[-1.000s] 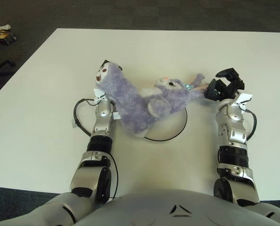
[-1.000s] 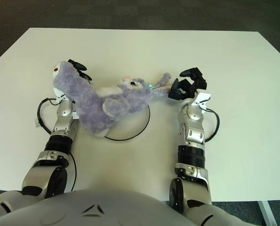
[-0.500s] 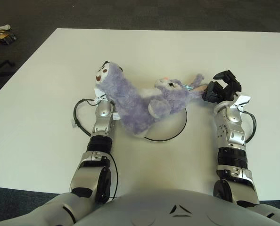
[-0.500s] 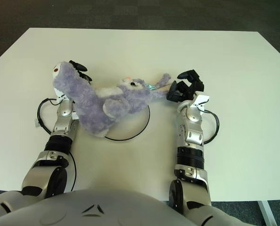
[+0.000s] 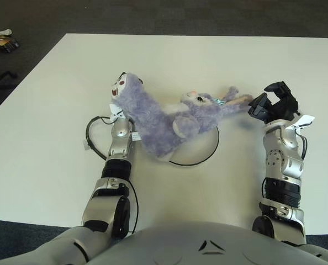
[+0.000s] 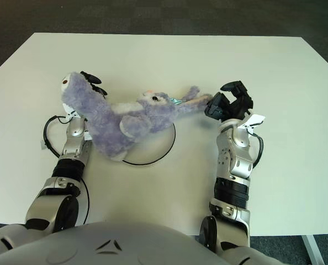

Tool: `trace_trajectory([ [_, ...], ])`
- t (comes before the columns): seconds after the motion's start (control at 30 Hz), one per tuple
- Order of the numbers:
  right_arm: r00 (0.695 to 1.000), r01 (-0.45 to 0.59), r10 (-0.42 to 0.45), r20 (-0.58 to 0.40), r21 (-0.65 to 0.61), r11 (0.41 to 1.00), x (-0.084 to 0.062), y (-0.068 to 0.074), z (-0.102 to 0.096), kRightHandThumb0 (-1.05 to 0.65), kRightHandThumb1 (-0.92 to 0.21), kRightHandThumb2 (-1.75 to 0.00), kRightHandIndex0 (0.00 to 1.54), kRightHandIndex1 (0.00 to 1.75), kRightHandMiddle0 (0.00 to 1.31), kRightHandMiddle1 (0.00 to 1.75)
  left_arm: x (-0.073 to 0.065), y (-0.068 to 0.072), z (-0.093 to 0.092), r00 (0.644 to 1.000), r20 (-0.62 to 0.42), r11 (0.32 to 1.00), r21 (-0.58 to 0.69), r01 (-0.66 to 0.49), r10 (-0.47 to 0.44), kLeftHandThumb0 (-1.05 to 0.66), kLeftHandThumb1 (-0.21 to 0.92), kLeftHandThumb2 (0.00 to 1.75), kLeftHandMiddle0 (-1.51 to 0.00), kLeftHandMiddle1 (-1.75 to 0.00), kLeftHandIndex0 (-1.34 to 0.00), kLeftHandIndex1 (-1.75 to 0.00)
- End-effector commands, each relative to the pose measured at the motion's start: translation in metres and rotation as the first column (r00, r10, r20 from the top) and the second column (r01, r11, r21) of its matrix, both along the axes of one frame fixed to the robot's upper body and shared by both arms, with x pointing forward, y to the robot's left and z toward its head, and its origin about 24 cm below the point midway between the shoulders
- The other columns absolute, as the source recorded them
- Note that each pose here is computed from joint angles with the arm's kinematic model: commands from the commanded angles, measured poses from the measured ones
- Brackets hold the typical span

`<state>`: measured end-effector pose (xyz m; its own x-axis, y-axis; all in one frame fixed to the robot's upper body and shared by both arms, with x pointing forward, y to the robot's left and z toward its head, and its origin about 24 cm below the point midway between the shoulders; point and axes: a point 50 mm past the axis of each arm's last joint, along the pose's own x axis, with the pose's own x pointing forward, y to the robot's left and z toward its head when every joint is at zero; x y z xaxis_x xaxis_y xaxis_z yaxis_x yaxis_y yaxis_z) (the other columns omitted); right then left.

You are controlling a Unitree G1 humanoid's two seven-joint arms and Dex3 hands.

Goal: Put the doll into the plate.

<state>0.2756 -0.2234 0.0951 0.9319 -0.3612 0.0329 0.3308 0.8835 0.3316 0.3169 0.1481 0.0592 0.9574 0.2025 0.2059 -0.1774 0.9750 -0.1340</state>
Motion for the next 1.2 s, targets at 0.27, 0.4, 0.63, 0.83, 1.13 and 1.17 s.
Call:
trace_trajectory([
  [0.27,0.998,-0.057,0.057,-0.019,0.009,0.998,-0.009,0.005,0.002,0.0,-0.02,-1.64,0.87,1.68,0.59,1.75,-0.013,0.003,-0.028,0.995,-0.099,1.0,0.001,-0.001,0.001,-0.01,0.15,1.52,-0.63,-1.75,-0.62,-1.75],
  [0.4,0.999,-0.053,0.053,-0.012,-0.028,0.998,-0.012,0.006,0.004,0.0,0.01,-1.67,0.89,1.67,0.61,1.75,-0.013,0.003,-0.028,0.995,-0.101,1.0,-0.005,-0.007,0.006,-0.01,0.15,1.52,-0.62,-1.75,-0.61,-1.75],
  [0.63,0.999,-0.044,0.042,-0.023,-0.086,0.995,-0.014,0.006,0.005,0.0,0.07,-1.72,0.93,1.66,0.66,1.75,-0.013,0.002,-0.028,0.994,-0.109,1.0,-0.012,-0.016,0.014,-0.01,0.15,1.51,-0.62,-1.75,-0.61,-1.75],
  [0.83,0.993,-0.115,0.108,-0.054,-0.148,0.982,-0.019,0.008,0.004,0.0,0.08,-1.74,0.93,1.69,0.67,1.75,-0.013,0.002,-0.027,0.994,-0.107,1.0,-0.012,-0.023,0.022,-0.01,0.15,1.51,-0.62,-1.75,-0.61,-1.75],
  [1.13,0.965,-0.255,0.236,-0.111,-0.209,0.944,-0.022,0.01,-0.006,0.0,0.07,-1.75,0.91,1.71,0.67,1.75,-0.013,0.002,-0.027,0.995,-0.1,1.0,-0.006,-0.027,0.026,-0.01,0.15,1.52,-0.62,-1.75,-0.62,-1.75],
  [1.17,0.96,-0.271,0.249,-0.125,-0.216,0.938,-0.022,0.011,-0.008,0.0,0.07,-1.75,0.91,1.71,0.67,1.75,-0.013,0.002,-0.027,0.995,-0.1,1.0,-0.007,-0.025,0.024,-0.01,0.15,1.52,-0.62,-1.75,-0.62,-1.75],
])
